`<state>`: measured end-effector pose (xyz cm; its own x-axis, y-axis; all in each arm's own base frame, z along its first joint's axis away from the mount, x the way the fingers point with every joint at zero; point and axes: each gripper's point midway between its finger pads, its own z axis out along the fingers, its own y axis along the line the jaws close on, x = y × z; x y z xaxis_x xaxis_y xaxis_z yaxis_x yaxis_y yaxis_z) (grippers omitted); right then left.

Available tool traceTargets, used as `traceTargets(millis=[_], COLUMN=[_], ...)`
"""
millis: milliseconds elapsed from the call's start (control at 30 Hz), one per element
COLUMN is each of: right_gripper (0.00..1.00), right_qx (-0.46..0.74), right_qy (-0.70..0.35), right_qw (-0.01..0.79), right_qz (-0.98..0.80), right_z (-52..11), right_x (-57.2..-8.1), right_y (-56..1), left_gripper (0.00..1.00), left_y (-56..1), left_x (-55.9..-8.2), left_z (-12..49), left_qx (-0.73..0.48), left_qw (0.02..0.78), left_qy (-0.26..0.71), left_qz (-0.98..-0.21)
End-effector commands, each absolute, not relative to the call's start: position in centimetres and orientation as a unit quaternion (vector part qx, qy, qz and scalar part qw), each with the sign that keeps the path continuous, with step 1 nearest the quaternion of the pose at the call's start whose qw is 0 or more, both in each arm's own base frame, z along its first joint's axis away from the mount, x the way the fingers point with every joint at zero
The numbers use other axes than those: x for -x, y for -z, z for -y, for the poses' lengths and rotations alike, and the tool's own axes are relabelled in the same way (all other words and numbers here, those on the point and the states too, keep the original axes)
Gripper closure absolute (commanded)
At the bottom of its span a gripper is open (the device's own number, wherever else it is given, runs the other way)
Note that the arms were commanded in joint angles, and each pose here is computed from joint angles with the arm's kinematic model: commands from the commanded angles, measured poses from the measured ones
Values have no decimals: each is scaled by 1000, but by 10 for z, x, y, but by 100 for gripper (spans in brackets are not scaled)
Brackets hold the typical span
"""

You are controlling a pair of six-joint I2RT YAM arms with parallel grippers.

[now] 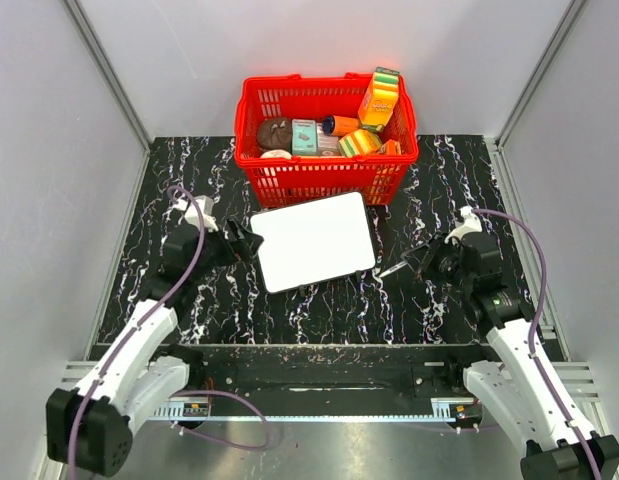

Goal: Write a sentence on the whiteboard
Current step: Move the whiteboard to the center of the board.

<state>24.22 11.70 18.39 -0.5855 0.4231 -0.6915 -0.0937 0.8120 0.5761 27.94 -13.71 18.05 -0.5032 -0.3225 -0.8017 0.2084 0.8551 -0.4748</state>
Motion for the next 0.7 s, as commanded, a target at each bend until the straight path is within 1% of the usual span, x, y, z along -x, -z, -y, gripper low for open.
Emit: traceTargets(millis=[0,67,100,133,233,267,467,667], right_gripper=[100,100,100,100,100,100,100,100], right_qx=[-83,-82,-81,-83,-82,-81,-83,-81], right_qy=[-313,-316,-318,-318,-319,-320,-319,-317], right_qw=[457,459,458,457,456,456,454,454], right_qz=[-828,-826,-826,-827,-827,-827,-828,-829], right_z=[-124,-125,-125,-125,-125,-126,-125,-125], right_x=[-245,-244,-244,-243,-243,-243,-243,-243], right_y=[-197,-198,-198,-197,-196,-196,-194,-192], left_gripper=[3,7,9,12,17,18,20,29], left_y=[-181,-180,-170,-177,-174,-173,-160,-142], left_x=[-294,-297,-300,-302,-307,-308,-320,-328], left_z=[142,143,145,150,157,159,160,166], left_qx=[30,25,27,12,-20,-28,-43,-60], left_qw=[491,480,466,470,464,463,461,438], left_qy=[370,403,413,435,453,456,450,465], left_qz=[-788,-779,-782,-768,-761,-759,-764,-767])
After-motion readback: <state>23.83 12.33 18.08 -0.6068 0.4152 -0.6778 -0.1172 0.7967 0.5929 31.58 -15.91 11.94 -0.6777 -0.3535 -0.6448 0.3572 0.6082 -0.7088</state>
